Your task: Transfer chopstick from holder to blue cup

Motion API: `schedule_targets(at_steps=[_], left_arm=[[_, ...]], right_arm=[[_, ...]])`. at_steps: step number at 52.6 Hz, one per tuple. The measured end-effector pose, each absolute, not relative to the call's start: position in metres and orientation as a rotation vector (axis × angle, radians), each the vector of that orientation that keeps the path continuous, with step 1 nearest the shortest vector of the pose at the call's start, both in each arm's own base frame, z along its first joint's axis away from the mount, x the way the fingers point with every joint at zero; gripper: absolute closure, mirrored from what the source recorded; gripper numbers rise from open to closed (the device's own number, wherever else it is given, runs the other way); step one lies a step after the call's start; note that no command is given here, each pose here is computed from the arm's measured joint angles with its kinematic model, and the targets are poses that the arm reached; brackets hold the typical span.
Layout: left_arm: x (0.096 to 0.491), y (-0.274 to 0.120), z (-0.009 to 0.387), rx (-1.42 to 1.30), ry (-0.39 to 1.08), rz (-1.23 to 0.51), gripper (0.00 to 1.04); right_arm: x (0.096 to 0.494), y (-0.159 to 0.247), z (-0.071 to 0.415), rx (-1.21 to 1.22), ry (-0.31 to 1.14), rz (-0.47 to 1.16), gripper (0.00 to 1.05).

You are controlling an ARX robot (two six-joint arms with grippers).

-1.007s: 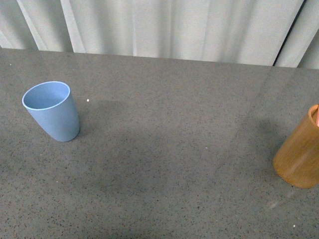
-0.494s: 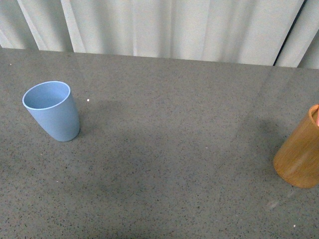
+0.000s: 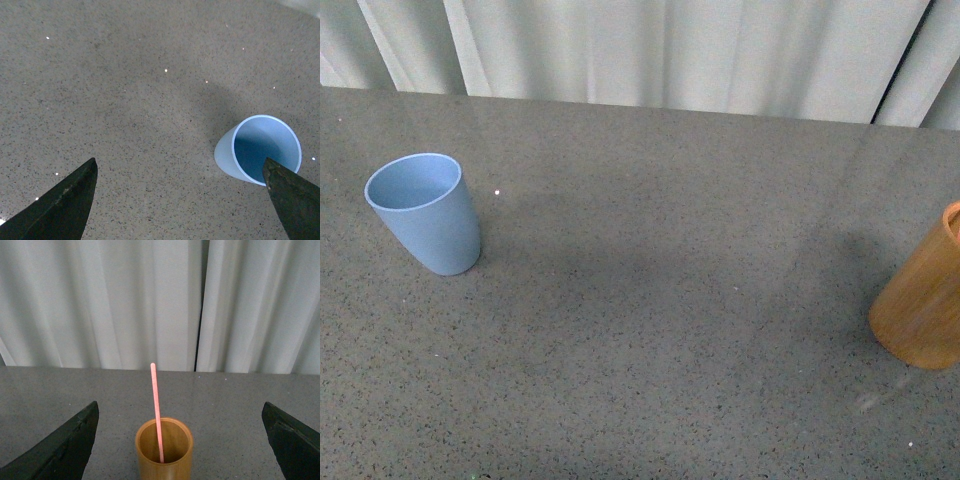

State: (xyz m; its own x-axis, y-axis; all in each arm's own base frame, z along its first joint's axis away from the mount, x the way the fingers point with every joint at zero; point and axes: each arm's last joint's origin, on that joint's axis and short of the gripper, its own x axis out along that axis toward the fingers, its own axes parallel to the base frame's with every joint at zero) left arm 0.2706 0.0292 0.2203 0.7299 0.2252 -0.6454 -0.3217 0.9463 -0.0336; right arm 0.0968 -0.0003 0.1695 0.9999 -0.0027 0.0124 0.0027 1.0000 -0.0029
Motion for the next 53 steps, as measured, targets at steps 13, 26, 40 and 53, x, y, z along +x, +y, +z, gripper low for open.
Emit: schedule_targets(at_steps=[13,26,40,53], left_arm=[[0.328,0.022,0.207,-0.122,0.800,0.262,0.07],[0.347,0.014,0.172,-0.086,0.899,0.270,0.07],[0.360,0.009,0.151,-0.079,0.943,0.271,0.07],[0.376,0.005,0.131,-0.075,0.959,0.349,0.07]], right_arm=[[0.097,0.000,0.169,-0.003,-0.012,-0.003,0.10],[0.097,0.000,0.169,-0.003,-0.012,-0.003,0.10],[0.097,0.000,0.169,-0.003,-0.012,-0.003,0.10],[0.097,0.000,0.169,-0.003,-0.012,-0.003,0.10]])
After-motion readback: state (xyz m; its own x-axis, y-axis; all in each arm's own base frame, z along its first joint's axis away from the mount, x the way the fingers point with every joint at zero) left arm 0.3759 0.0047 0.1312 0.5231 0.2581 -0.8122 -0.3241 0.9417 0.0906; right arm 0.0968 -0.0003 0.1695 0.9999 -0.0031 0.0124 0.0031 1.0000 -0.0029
